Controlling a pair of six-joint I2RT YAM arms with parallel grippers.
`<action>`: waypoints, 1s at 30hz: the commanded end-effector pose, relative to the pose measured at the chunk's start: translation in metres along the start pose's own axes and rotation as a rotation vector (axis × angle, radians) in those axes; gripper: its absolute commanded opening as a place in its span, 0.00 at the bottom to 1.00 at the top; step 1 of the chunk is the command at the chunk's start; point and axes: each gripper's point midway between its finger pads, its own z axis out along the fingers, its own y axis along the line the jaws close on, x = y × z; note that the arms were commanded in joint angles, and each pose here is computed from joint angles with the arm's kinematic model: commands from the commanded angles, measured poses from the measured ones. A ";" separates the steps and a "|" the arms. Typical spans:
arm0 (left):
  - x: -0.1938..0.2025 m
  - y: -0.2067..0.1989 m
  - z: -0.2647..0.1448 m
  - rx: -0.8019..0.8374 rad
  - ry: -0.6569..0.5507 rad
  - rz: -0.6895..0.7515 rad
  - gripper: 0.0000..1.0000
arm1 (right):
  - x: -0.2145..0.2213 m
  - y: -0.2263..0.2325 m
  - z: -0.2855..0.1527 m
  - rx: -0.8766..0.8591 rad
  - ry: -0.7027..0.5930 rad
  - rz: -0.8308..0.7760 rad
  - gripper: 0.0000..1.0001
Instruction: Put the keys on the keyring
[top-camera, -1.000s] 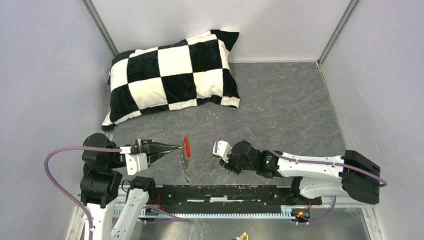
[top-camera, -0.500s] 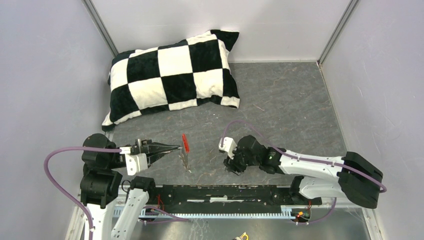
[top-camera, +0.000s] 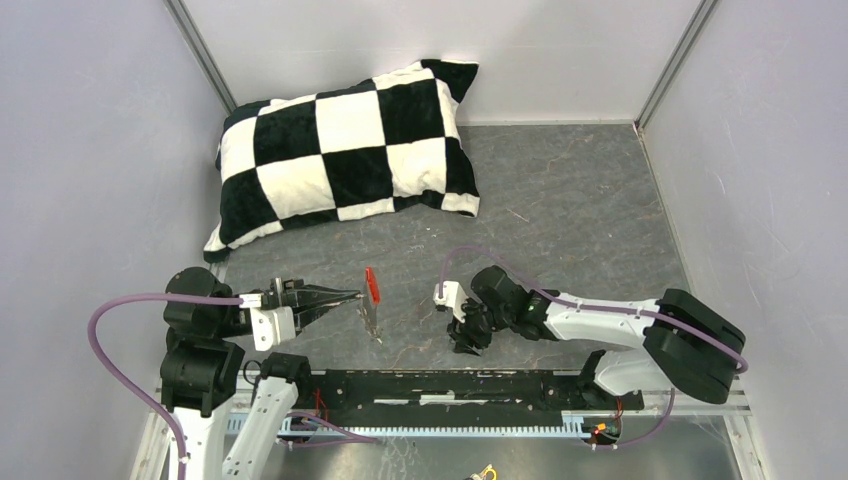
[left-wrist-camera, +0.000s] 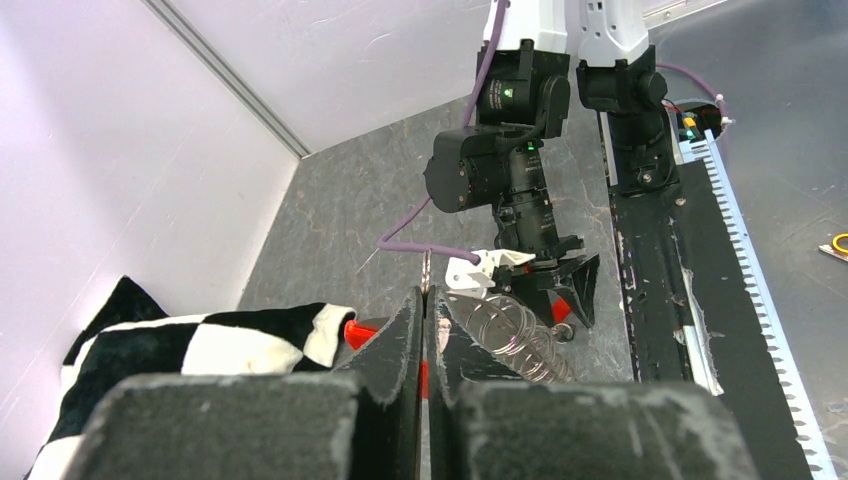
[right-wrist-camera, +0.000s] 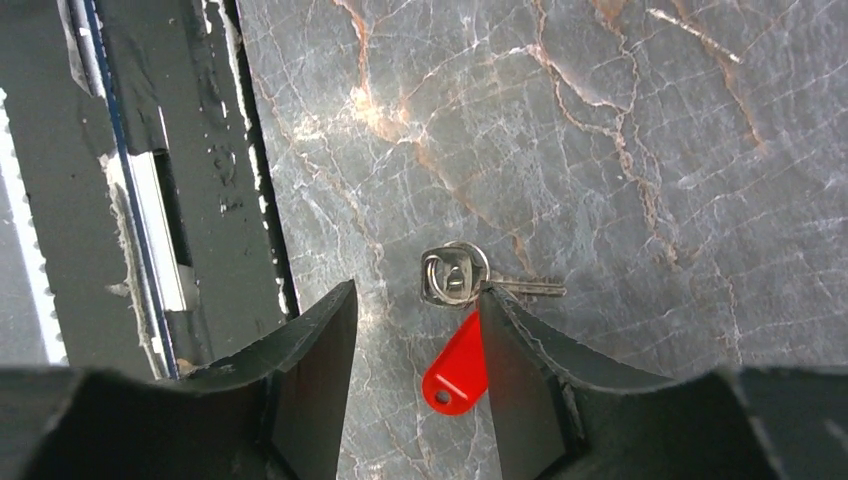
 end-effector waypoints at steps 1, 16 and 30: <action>-0.007 0.002 -0.001 -0.017 -0.004 0.000 0.02 | -0.005 -0.007 0.007 0.024 -0.022 -0.009 0.53; -0.010 0.005 -0.002 -0.028 -0.001 0.007 0.02 | -0.003 -0.025 0.007 0.164 0.021 -0.006 0.14; -0.010 0.007 -0.002 -0.038 0.003 0.011 0.02 | -0.044 -0.019 -0.012 0.191 -0.190 -0.021 0.00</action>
